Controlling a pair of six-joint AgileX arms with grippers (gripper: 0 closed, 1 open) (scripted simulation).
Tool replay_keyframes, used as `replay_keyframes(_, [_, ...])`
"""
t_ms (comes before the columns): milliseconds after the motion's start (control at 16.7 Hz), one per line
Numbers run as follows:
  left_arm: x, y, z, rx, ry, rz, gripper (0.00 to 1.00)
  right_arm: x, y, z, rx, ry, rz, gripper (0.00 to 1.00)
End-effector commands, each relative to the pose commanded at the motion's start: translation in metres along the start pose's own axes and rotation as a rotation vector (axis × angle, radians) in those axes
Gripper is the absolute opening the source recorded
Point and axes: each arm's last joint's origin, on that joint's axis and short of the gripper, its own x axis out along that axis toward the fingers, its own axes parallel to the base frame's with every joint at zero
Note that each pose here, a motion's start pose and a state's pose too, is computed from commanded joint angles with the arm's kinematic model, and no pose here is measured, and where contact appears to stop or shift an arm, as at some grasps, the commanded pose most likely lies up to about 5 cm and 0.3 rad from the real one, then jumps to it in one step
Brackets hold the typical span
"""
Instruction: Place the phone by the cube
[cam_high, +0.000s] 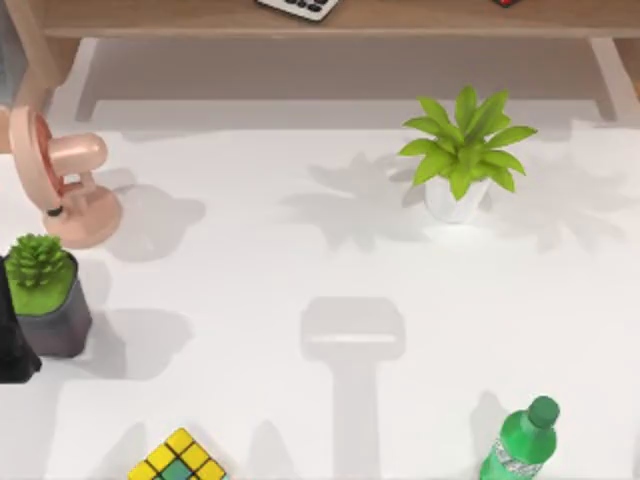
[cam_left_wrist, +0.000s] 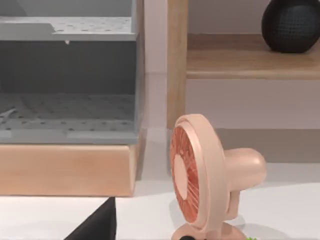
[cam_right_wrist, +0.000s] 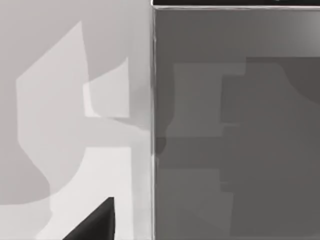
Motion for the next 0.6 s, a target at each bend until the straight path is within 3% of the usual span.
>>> replay_keyframes(360, [0.000, 0.000, 0.000, 0.000, 0.000, 0.000, 1.00, 0.011, 0.001, 0.000, 0.001, 0.007, 0.013, 1.00])
replay_keyframes(600, [0.000, 0.000, 0.000, 0.000, 0.000, 0.000, 1.00, 0.032, -0.002, 0.001, 0.000, -0.007, -0.015, 1.00])
